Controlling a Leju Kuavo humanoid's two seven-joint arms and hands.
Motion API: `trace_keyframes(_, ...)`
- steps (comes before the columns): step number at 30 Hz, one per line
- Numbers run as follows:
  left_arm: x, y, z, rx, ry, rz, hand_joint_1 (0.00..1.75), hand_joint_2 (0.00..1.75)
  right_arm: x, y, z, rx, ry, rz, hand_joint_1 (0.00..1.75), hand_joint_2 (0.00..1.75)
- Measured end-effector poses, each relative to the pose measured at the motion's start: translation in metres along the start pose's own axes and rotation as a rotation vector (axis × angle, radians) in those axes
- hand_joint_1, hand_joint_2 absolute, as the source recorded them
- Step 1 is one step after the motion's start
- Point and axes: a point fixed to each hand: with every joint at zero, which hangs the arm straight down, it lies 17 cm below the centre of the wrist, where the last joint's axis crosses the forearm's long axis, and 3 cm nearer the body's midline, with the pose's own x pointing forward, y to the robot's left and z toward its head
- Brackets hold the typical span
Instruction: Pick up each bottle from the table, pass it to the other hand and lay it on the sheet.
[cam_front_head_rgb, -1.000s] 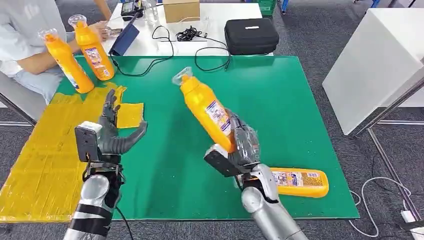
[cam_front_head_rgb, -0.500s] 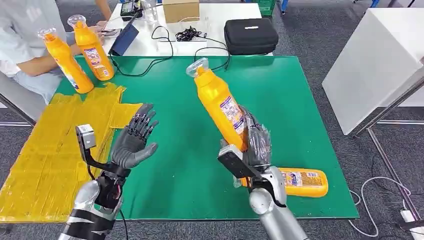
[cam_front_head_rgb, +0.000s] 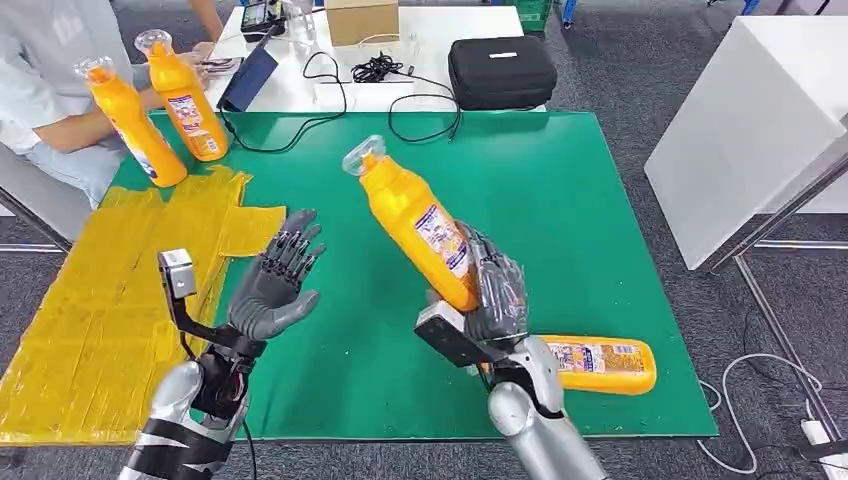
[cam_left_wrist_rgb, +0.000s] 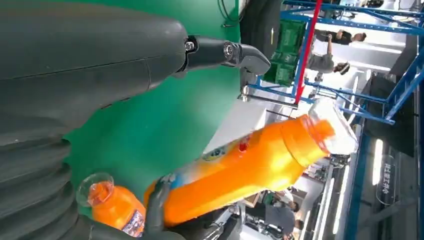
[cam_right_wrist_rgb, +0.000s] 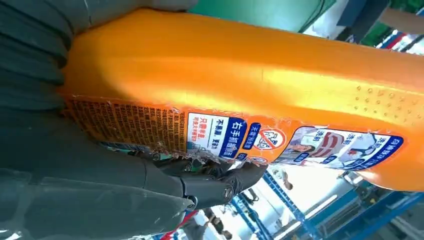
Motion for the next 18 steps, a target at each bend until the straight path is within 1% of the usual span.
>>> trace_keyframes(1, 0.0, 0.0, 0.0, 0.0, 0.001, 0.002, 0.0, 1.75, 0.004, 0.005, 0.001, 0.011, -0.01, 0.009, 1.73, 1.75)
trace_keyframes(2, 0.0, 0.0, -0.001, 0.003, 0.002, 0.003, 0.0, 1.75, 0.007, 0.009, 0.001, 0.021, -0.019, 0.016, 1.69, 1.75)
trace_keyframes(5, 0.0, 0.0, -0.002, 0.007, 0.001, 0.012, 0.0, 1.75, 0.02, 0.027, 0.005, 0.06, -0.051, 0.035, 1.71, 1.75)
trace_keyframes(6, 0.001, -0.001, -0.003, 0.006, 0.001, 0.014, 0.0, 1.75, 0.025, 0.033, 0.006, 0.071, -0.063, 0.038, 1.64, 1.75)
trace_keyframes(9, 0.002, 0.0, -0.005, 0.008, -0.002, 0.017, 0.0, 1.75, 0.04, 0.05, 0.009, 0.1, -0.095, 0.038, 1.62, 1.75)
trace_keyframes(10, 0.003, 0.0, -0.005, 0.008, -0.003, 0.019, 0.0, 1.75, 0.045, 0.055, 0.009, 0.11, -0.106, 0.037, 1.66, 1.75)
trace_keyframes(11, 0.004, 0.0, -0.006, 0.008, -0.003, 0.018, 0.0, 1.75, 0.048, 0.059, 0.01, 0.117, -0.115, 0.037, 1.64, 1.75)
trace_keyframes(18, 0.002, 0.006, -0.009, 0.025, 0.004, 0.033, 0.0, 1.75, 0.074, 0.084, 0.016, 0.168, -0.177, 0.031, 1.66, 1.75)
